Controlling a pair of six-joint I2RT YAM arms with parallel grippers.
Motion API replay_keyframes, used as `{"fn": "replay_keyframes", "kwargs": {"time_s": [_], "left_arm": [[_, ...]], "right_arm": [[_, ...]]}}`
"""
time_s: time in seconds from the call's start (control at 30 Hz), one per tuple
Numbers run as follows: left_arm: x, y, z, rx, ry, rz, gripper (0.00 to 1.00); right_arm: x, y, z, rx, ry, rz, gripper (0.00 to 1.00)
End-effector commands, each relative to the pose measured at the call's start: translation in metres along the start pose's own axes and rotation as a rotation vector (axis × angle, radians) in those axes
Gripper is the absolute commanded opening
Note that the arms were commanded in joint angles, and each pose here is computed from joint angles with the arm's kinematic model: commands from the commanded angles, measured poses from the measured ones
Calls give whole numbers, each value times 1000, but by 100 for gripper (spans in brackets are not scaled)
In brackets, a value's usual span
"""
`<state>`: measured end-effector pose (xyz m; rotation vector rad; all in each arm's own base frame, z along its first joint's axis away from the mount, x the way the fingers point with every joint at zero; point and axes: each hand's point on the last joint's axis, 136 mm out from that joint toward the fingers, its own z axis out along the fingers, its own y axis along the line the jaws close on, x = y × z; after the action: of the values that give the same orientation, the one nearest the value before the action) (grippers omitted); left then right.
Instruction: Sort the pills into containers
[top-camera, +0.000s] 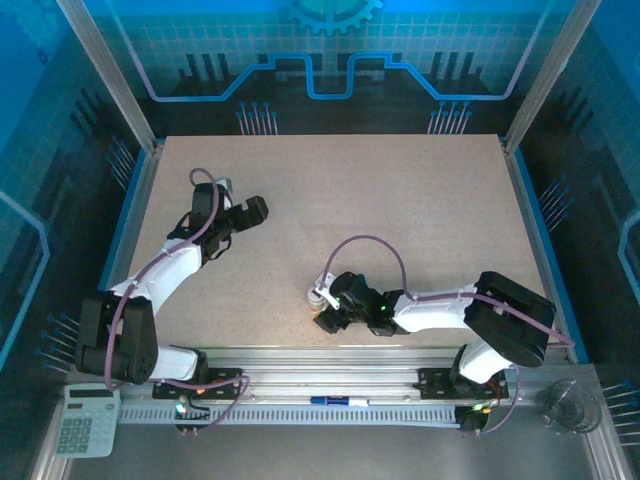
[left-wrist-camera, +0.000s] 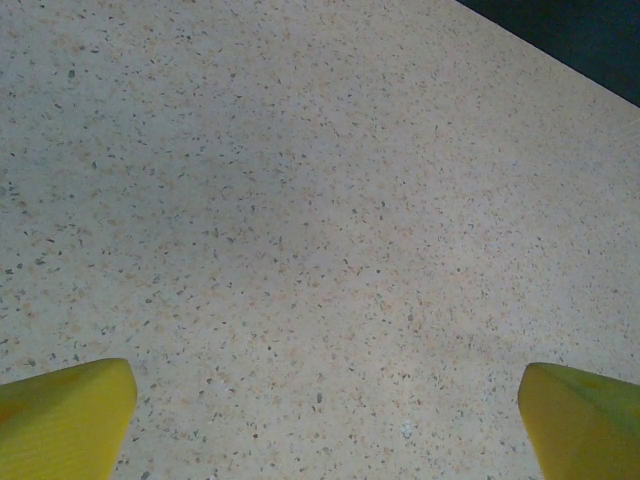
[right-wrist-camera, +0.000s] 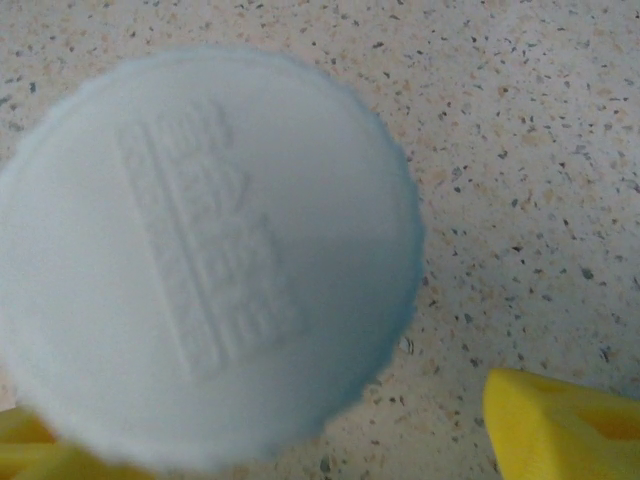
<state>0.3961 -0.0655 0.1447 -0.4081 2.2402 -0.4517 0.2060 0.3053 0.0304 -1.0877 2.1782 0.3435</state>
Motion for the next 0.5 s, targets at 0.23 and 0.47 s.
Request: {"fn": "replay_keyframes", "kwargs": {"time_s": [0.23,0.47], "left_arm": [[-11,-14,0,36,-12,14,99],[-13,-17,-1,47,-16,11,99]], "right_arm": [[-23,-7,16,-4,-40,20,63],[-33,-17,29,4,-44,52,63]]}}
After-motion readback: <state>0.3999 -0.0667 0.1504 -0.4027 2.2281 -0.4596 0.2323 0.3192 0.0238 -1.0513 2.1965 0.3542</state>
